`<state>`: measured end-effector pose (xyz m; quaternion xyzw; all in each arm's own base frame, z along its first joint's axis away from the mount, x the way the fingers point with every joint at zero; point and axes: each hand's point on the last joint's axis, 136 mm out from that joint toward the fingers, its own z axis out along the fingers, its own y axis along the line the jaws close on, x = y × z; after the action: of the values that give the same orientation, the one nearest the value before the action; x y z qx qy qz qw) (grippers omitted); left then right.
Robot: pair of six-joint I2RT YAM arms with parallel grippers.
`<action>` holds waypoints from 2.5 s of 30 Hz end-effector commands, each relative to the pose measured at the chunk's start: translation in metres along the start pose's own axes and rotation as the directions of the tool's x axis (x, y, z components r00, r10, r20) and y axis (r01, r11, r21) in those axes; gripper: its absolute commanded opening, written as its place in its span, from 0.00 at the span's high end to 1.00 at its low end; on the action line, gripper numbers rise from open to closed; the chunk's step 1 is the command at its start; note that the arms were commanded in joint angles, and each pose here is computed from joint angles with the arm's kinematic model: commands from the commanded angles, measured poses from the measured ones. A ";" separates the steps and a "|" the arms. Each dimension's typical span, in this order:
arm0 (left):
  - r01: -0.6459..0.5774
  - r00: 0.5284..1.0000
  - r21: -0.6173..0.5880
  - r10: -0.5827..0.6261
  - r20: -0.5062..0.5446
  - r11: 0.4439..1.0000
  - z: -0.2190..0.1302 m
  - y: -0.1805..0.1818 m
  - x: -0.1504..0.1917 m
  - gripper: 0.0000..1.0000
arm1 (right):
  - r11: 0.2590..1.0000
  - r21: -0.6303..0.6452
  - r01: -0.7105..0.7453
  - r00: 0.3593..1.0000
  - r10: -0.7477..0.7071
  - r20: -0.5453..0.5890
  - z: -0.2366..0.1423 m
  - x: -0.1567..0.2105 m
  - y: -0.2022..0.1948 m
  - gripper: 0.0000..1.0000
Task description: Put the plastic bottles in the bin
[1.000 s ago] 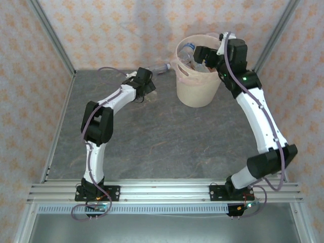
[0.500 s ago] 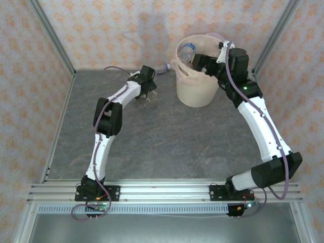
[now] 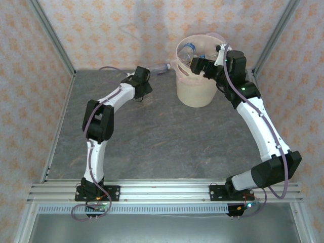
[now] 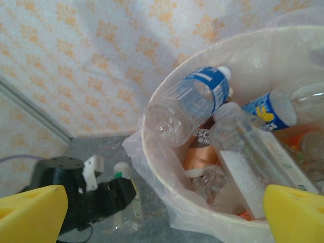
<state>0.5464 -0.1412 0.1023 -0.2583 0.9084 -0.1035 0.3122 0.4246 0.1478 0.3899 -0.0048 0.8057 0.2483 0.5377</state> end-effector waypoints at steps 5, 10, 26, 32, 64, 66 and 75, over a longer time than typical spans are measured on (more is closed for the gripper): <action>-0.082 0.982 0.449 -0.004 0.187 0.890 -0.142 -0.085 -0.047 0.52 | 0.970 -0.244 -0.007 0.997 -0.011 -0.070 0.007 0.028 0.044 0.01; -0.149 0.964 0.623 -0.029 0.266 0.768 -0.219 -0.112 -0.051 0.52 | 0.936 -0.353 0.000 0.990 -0.050 -0.131 0.016 0.054 0.076 0.01; -0.197 0.954 0.755 -0.054 0.294 0.625 -0.291 -0.139 -0.042 0.51 | 0.777 -0.630 -0.020 0.989 -0.077 -0.126 0.036 0.075 0.150 0.01; -0.191 0.959 0.782 -0.056 0.277 0.593 -0.297 -0.145 -0.039 0.51 | 0.796 -0.604 -0.031 0.987 -0.070 -0.143 0.054 0.081 0.144 0.01; -0.222 0.869 0.458 -0.037 0.493 0.861 -0.330 -0.014 -0.033 0.00 | 0.967 0.254 0.018 1.000 -0.021 0.010 0.026 -0.022 -0.049 0.43; -0.209 0.871 0.430 -0.032 0.490 0.878 -0.324 -0.006 -0.030 0.00 | 0.962 0.273 0.020 1.000 -0.017 -0.013 0.034 -0.026 -0.057 0.41; -0.176 0.880 0.322 0.002 0.475 0.930 -0.302 0.017 -0.025 0.00 | 0.934 0.356 0.018 0.998 0.002 -0.055 0.066 -0.037 -0.075 0.26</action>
<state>0.3693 -0.1177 0.3537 -0.1621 0.7756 -0.2227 0.5680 0.5149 0.1075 0.3751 0.0713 0.8432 0.1190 0.5195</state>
